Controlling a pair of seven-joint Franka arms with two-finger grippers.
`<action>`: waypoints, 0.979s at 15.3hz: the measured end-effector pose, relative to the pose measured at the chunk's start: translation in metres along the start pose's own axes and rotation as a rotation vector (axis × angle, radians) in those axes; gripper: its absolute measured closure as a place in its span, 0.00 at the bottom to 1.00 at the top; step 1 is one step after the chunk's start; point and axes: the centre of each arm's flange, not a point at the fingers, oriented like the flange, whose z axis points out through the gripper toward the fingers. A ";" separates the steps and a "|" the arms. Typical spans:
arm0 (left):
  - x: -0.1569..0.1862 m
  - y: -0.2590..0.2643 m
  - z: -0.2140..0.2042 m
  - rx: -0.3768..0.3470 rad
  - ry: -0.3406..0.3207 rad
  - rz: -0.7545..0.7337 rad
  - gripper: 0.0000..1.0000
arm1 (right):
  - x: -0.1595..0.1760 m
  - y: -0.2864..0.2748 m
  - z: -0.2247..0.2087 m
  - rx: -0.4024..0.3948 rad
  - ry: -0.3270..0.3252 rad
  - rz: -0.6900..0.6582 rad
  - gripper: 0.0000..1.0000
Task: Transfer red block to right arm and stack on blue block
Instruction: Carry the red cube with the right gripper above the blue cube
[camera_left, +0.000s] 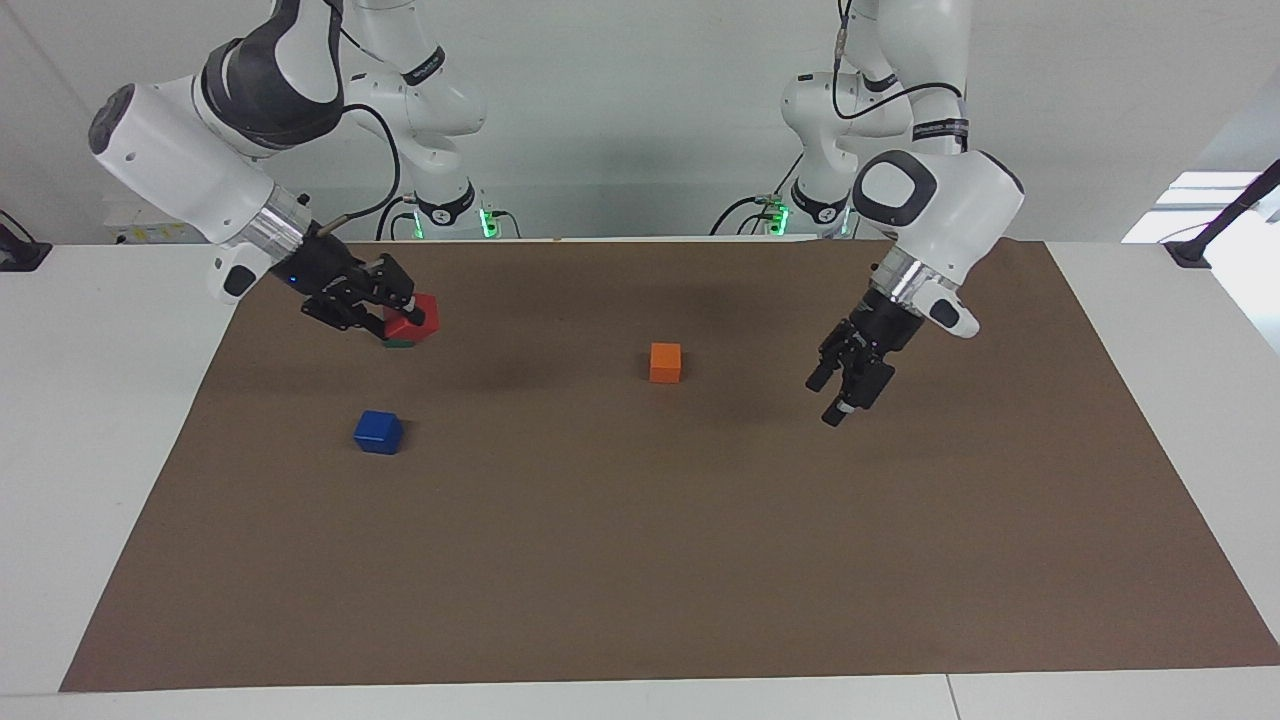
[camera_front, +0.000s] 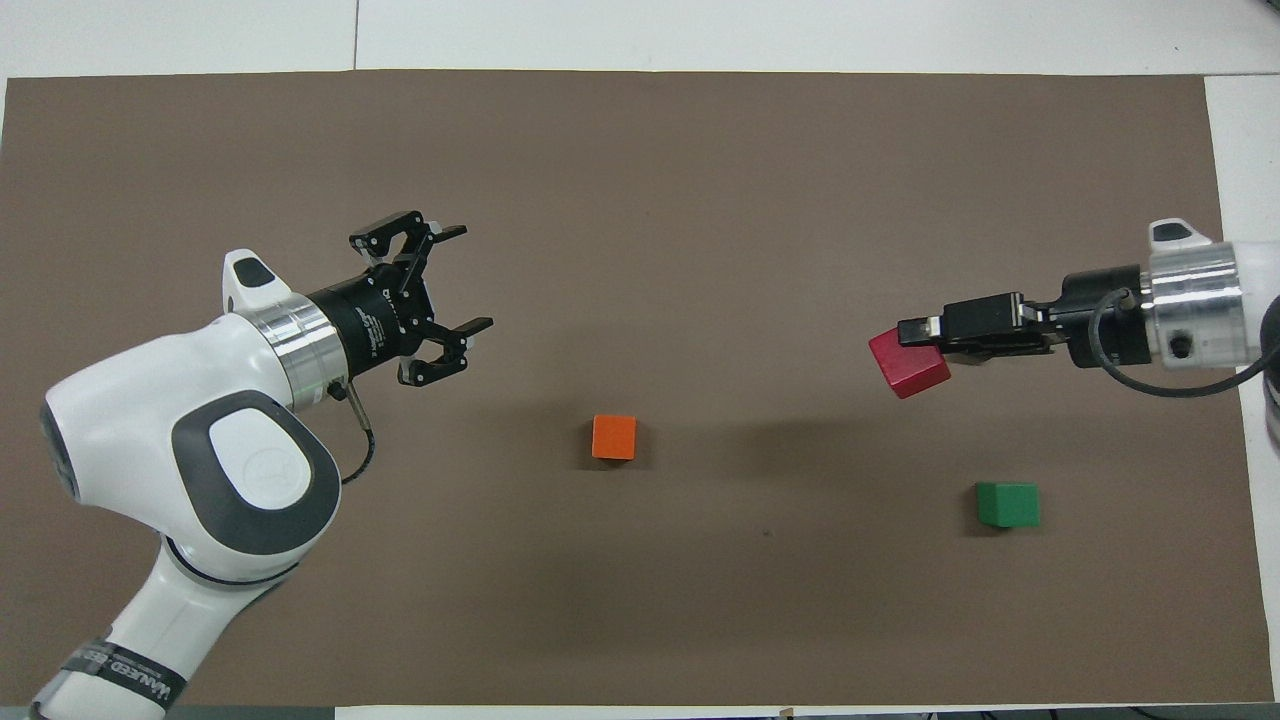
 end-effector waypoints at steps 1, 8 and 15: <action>0.014 0.005 -0.004 0.047 0.037 0.061 0.00 | 0.001 0.004 -0.002 -0.063 -0.007 -0.019 0.41; 0.067 0.016 -0.052 0.443 0.128 0.499 0.00 | 0.009 0.023 0.000 -0.279 -0.038 -0.083 0.41; 0.057 -0.006 -0.100 0.742 -0.043 0.871 0.00 | 0.033 0.040 0.008 -0.395 0.060 -0.143 0.41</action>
